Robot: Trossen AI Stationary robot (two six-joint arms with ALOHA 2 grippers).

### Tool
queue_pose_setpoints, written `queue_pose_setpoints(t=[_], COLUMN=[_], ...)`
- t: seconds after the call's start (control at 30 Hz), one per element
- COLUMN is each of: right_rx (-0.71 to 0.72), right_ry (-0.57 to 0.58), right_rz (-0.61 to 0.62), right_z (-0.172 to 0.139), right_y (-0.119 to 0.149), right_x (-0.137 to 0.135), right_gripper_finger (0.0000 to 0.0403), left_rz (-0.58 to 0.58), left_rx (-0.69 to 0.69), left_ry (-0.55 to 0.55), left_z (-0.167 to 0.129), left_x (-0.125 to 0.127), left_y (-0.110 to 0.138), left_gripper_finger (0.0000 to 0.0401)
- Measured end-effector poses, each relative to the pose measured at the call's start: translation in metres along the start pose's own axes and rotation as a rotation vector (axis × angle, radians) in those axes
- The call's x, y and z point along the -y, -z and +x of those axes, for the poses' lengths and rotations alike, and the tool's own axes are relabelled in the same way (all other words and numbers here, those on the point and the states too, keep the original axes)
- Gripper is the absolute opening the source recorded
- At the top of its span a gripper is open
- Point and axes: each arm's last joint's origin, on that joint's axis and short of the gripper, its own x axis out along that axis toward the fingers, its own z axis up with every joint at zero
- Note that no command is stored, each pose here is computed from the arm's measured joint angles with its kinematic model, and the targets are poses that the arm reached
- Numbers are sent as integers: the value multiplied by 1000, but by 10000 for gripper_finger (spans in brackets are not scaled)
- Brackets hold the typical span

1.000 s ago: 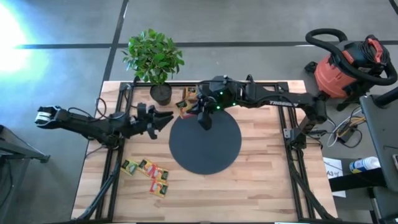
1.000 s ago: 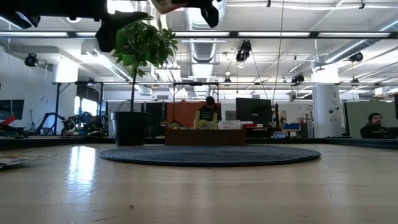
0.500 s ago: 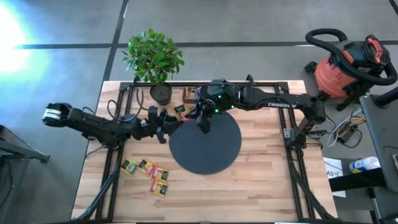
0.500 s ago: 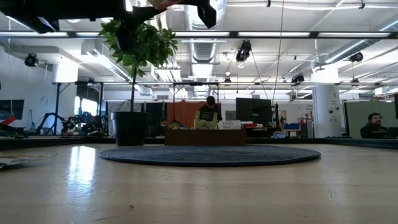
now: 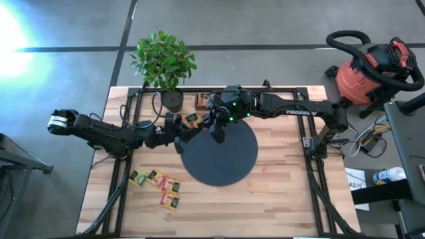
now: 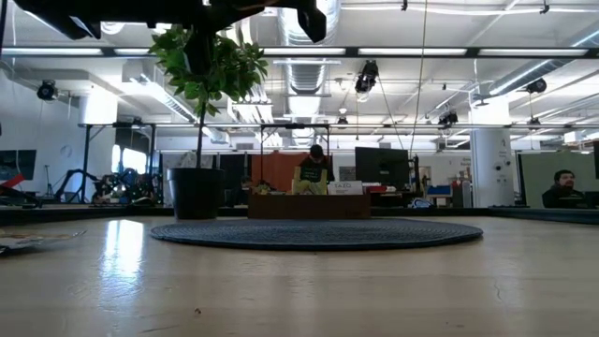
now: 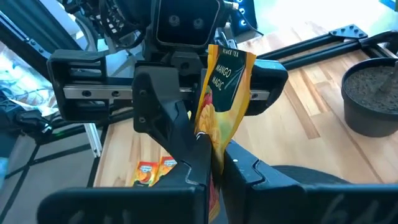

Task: Pick & Place Tea
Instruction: Put the orange tea bag into the left slot of the wooden organizer

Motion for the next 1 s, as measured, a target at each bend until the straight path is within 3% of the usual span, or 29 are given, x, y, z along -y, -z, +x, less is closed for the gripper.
queue_pose_setpoints(t=[0.23, 0.47, 0.67, 1.0], right_rx=[-63, -208, -206, -248], right_ry=[-43, -66, -71, -133], right_rz=[38, 24, -55, 28], right_z=[-2, -7, -21, -26], right_y=[4, 15, 2, -3], right_x=[2, 7, 22, 42], right_gripper_finger=[41, 124, 182, 198], left_rz=[15, 43, 67, 230], left_rx=[-53, -125, -244, -352], left_ry=[-31, -65, -44, -32], left_z=[-1, -2, -3, 22], left_x=[-4, -8, -11, -4], left_y=[5, 11, 21, 20], left_gripper_finger=[2, 1, 1, 0])
